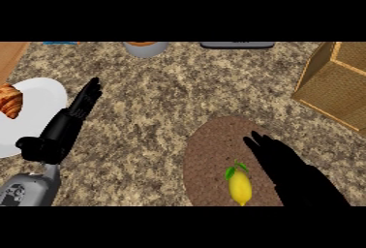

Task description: Pick the lemon from the placemat and place it in the basket

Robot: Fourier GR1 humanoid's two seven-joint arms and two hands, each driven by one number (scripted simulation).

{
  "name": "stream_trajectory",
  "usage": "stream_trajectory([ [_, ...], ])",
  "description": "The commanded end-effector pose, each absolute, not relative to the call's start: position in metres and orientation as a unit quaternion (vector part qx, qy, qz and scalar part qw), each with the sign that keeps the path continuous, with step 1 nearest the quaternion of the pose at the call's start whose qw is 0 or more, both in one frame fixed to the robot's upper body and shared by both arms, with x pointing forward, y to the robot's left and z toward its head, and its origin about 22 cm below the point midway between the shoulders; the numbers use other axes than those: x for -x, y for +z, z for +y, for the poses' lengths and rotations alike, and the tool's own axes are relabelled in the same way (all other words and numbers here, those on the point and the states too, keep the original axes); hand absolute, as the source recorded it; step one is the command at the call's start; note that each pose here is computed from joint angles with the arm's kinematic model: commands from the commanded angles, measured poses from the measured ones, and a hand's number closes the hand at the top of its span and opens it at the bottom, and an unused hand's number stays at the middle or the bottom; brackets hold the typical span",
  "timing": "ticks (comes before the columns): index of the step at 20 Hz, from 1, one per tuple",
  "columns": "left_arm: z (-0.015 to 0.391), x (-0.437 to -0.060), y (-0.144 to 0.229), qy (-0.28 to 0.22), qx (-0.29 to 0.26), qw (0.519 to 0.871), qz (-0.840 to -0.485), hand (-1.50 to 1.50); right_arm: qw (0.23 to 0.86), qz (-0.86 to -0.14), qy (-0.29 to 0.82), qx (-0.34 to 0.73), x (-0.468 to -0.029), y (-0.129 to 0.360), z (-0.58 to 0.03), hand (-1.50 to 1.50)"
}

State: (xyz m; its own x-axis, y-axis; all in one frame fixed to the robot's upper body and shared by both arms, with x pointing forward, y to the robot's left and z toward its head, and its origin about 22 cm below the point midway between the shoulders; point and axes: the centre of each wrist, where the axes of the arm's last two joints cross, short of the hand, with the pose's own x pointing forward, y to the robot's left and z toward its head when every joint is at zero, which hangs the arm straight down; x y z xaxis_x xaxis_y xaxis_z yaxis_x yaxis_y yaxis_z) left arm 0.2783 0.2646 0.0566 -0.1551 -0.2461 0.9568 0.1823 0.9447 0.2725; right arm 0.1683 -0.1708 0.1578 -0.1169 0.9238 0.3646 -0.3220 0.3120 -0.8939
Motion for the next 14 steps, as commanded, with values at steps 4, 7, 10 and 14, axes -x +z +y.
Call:
stream_trajectory([
  [4, 0.269, -0.283, 0.065, -0.168, -0.021, 0.647, -0.743, 0.0, 0.585, -0.545, 0.512, 0.314, -0.166, 0.098, -0.175, -1.5],
  [7, 0.264, -0.278, 0.05, -0.166, -0.022, 0.645, -0.746, 0.0, 0.592, -0.554, 0.494, 0.315, -0.169, 0.105, -0.172, -1.5],
  [10, 0.28, -0.283, 0.049, -0.159, -0.017, 0.645, -0.747, 0.0, 0.589, -0.561, 0.496, 0.304, -0.163, 0.094, -0.175, -1.5],
  [14, 0.269, -0.267, 0.067, -0.169, -0.027, 0.648, -0.742, 0.0, 0.583, -0.567, 0.503, 0.292, -0.172, 0.089, -0.172, -1.5],
])
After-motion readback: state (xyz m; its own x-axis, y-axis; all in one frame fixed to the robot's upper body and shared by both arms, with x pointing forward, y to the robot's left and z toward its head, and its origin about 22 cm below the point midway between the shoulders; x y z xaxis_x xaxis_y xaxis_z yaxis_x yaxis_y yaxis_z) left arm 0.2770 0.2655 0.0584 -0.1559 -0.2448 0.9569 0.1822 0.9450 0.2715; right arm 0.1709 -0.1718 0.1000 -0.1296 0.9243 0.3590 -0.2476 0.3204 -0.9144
